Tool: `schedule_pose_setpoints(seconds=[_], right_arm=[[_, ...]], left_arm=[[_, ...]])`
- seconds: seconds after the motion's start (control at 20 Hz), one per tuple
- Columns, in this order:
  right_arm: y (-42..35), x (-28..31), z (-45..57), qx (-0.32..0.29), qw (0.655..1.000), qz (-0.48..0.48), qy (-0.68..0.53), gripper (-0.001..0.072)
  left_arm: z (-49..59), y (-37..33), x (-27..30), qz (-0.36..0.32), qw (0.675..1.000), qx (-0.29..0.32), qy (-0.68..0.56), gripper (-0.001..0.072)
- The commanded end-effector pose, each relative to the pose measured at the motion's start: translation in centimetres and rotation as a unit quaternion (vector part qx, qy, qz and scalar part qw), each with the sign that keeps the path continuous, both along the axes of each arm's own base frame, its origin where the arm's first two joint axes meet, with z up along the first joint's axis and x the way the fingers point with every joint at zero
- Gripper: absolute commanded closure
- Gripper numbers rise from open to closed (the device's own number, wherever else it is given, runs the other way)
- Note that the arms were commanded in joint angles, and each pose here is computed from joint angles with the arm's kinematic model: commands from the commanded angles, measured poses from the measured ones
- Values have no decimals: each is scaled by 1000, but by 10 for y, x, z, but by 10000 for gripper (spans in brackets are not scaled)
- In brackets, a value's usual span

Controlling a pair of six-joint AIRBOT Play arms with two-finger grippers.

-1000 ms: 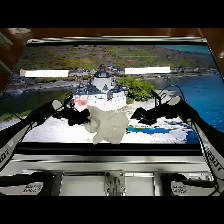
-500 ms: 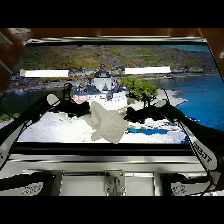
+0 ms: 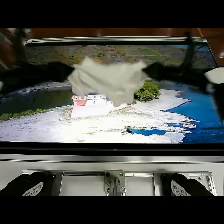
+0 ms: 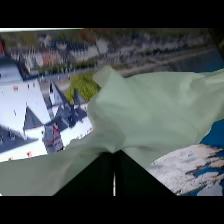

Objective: Fold the shirts.

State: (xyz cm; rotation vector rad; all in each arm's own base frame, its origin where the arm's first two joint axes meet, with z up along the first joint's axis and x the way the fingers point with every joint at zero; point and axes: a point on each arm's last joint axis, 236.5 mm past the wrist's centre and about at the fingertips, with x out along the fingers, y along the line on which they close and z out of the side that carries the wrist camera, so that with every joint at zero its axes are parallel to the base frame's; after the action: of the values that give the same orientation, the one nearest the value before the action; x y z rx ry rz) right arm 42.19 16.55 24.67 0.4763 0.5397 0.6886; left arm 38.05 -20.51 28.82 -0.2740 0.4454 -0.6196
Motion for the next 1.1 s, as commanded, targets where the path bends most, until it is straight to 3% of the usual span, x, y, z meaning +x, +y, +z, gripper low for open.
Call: schedule_pose_setpoints(seconds=[0.0,0.1,0.25,0.4,0.55,0.65,0.85,1.05], right_arm=[[-23,-61,139,-14,984,-33,-176,643],[-27,-91,161,-33,977,-45,-208,643],[-31,-114,142,-83,980,-43,-176,643],[-42,-128,66,-165,986,-13,-37,643],[-60,-136,-18,-217,970,9,108,643],[-63,-129,-67,-214,962,13,167,643],[-48,-83,-149,-180,959,-4,218,643],[-18,2,-186,-129,973,-65,177,643]], left_arm=[[112,20,-56,4,990,-17,-138,668],[111,26,-74,0,990,5,-140,667],[58,31,-87,-19,996,77,-50,668],[-11,45,-92,-12,989,131,62,668],[-84,46,-93,-4,977,133,165,667],[-138,45,-93,16,965,113,236,667],[-224,10,-96,21,939,17,344,667],[-274,-4,-80,41,927,10,371,667]])
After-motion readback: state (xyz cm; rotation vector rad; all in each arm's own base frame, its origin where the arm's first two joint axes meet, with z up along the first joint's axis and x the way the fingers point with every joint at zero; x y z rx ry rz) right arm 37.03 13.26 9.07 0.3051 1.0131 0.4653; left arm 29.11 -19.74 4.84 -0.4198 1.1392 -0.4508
